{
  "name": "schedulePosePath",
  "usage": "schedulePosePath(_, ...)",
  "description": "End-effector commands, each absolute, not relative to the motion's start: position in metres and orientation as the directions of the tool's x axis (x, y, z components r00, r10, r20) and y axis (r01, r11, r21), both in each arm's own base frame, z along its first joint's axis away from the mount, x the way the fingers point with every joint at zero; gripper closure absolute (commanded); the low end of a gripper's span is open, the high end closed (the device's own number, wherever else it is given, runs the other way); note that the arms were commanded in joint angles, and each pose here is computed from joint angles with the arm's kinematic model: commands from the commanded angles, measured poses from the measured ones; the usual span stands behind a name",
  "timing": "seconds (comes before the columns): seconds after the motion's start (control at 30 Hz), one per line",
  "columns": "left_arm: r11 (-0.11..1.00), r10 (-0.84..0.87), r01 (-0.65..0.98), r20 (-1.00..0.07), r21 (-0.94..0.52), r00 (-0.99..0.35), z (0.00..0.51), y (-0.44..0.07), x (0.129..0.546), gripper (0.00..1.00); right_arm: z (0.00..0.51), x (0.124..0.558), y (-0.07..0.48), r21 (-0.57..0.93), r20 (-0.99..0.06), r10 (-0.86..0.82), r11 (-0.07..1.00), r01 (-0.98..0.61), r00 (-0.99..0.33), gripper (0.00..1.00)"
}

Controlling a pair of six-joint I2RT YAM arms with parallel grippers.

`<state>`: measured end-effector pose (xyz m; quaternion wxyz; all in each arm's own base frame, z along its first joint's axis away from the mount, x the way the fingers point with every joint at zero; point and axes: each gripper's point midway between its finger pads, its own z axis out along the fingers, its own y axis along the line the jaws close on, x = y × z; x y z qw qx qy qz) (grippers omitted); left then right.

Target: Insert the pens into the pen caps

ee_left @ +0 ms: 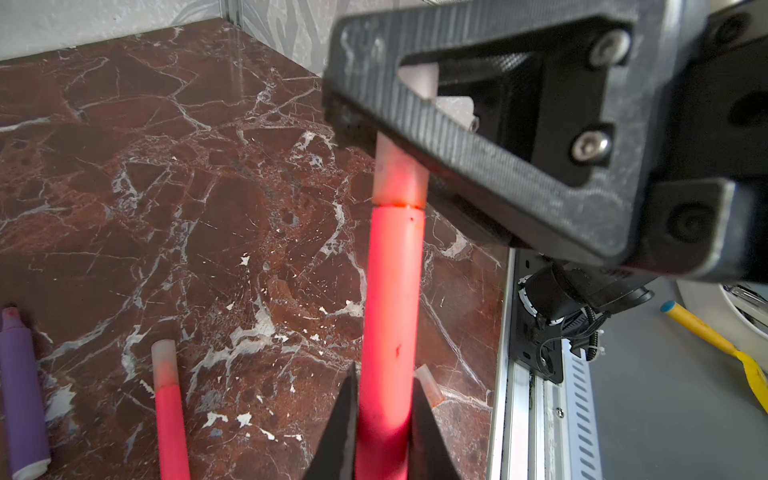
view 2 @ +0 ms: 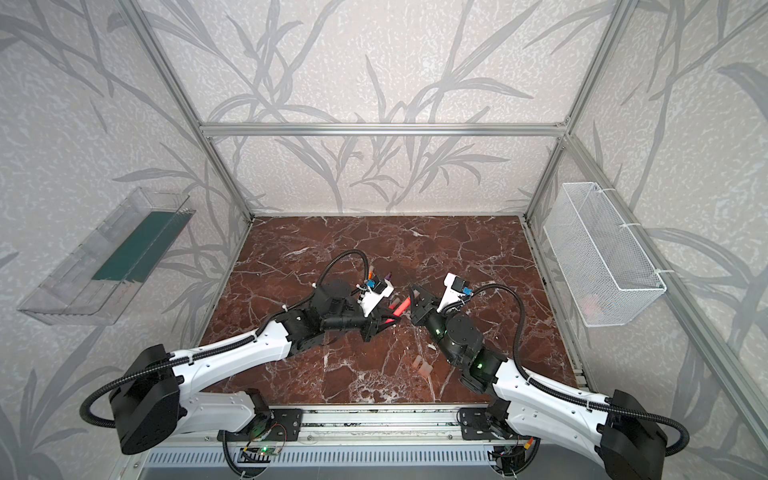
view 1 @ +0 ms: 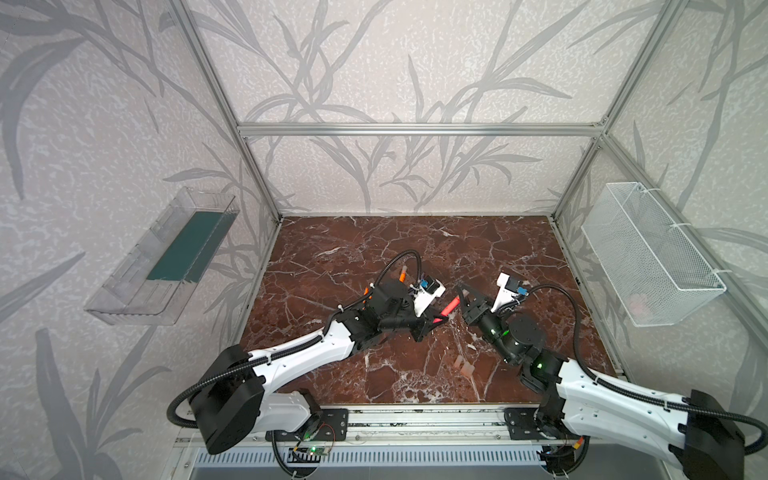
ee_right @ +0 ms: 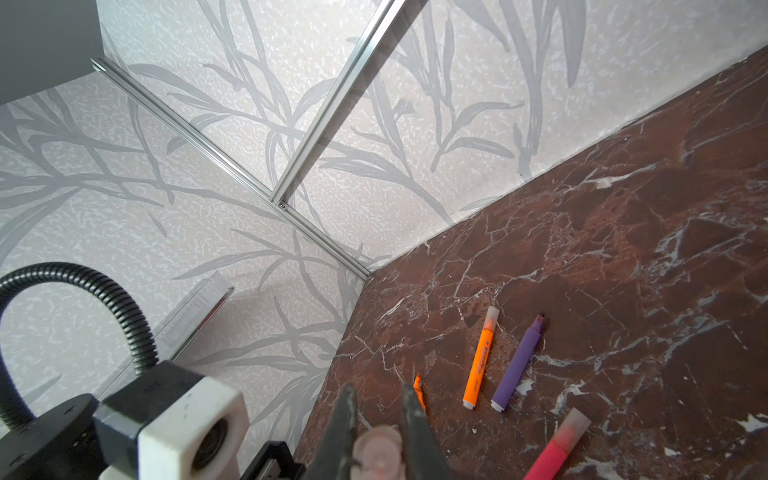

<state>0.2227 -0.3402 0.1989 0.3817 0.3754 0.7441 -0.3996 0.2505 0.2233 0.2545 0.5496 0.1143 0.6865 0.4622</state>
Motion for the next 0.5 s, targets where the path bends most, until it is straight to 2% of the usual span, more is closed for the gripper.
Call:
schedulePosePath(0.0, 0.670, -0.162, 0.697, -0.967, -0.255, -0.198, 0.326, -0.300, 0.326, 1.00, 0.187, 0.199, 0.265, 0.734, -0.658, 0.414, 0.539, -0.413, -0.629, 1.00)
schedulePosePath(0.13, 0.735, -0.165, 0.639, -0.974, -0.225, -0.153, 0.331, -0.288, 0.337, 1.00, 0.183, 0.185, 0.277, 0.762, -0.625, 0.398, 0.500, -0.412, -0.672, 1.00)
schedulePosePath(0.23, 0.791, -0.162, 0.579, -0.981, -0.196, -0.111, 0.337, -0.276, 0.345, 1.00, 0.180, 0.180, 0.282, 0.738, -0.625, 0.354, 0.560, -0.377, -0.696, 1.00)
schedulePosePath(0.37, 0.823, -0.150, 0.545, -0.986, -0.162, -0.067, 0.344, -0.267, 0.347, 1.00, 0.175, 0.175, 0.294, 0.747, -0.598, 0.325, 0.558, -0.362, -0.732, 1.00)
schedulePosePath(0.47, 0.844, -0.143, 0.515, -0.988, -0.152, -0.057, 0.345, -0.261, 0.349, 1.00, 0.167, 0.174, 0.296, 0.709, -0.594, 0.289, 0.629, -0.319, -0.751, 1.00)
